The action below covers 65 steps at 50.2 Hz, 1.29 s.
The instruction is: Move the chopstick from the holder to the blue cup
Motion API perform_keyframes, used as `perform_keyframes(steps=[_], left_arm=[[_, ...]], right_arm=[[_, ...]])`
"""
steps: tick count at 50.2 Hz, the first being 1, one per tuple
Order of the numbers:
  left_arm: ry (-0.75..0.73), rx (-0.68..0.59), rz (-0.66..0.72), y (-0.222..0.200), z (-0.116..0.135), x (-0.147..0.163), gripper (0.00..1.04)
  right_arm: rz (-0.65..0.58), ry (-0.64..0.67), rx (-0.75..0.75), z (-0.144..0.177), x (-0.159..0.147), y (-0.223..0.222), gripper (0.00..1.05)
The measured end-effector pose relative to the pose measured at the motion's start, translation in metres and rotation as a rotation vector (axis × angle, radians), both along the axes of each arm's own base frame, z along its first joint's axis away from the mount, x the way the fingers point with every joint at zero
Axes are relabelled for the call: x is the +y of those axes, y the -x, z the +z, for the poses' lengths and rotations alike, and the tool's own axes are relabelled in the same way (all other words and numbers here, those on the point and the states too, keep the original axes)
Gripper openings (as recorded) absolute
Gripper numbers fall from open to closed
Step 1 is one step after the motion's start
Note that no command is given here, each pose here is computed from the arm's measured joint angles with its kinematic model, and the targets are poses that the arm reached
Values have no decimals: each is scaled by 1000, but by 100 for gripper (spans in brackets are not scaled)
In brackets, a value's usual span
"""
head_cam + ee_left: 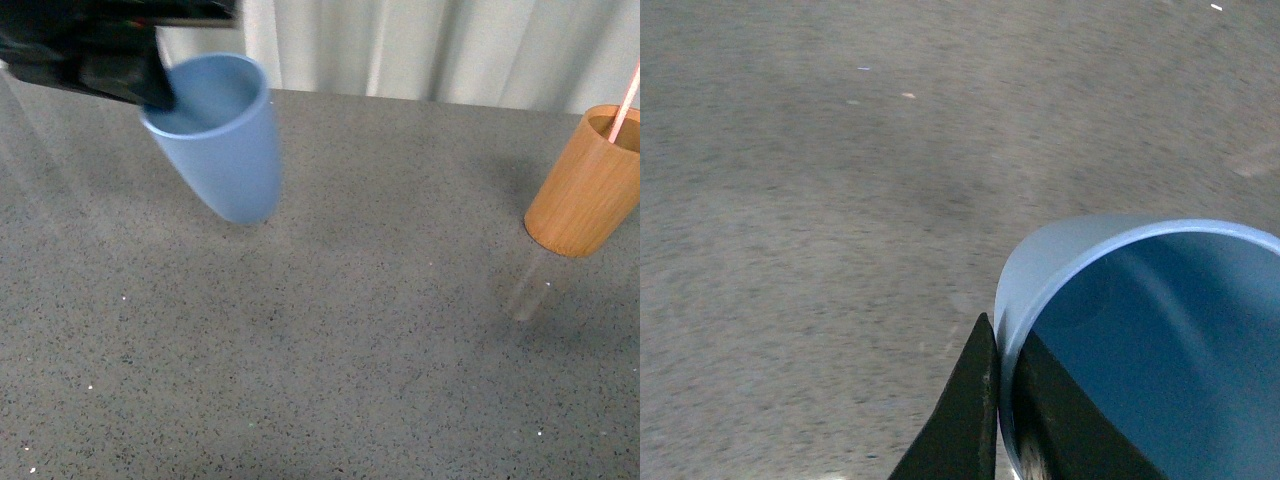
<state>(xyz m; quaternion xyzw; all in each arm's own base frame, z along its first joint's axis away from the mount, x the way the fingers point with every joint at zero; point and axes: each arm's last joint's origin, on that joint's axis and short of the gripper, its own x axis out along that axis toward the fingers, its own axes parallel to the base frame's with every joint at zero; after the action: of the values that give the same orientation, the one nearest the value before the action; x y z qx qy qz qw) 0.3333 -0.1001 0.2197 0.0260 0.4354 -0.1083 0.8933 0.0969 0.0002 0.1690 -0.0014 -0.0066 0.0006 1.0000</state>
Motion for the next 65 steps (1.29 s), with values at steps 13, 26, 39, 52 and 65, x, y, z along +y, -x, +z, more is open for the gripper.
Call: perform_keyframes(steps=[13, 26, 39, 52, 65], left_arm=[[-60, 16, -56, -3, -29, -49, 4], [-86, 35, -31, -13, -50, -54, 4], [-96, 24, -39, -16, -60, -61, 4], [-136, 50, -53, -13, -74, -62, 4], [-116, 53, -54, -14, -76, -62, 4]], right_arm=[[0, 0, 0, 0, 0, 0, 95], [0, 0, 0, 0, 0, 0, 95], [0, 0, 0, 0, 0, 0, 95], [0, 0, 0, 0, 0, 0, 95], [0, 0, 0, 0, 0, 0, 95]])
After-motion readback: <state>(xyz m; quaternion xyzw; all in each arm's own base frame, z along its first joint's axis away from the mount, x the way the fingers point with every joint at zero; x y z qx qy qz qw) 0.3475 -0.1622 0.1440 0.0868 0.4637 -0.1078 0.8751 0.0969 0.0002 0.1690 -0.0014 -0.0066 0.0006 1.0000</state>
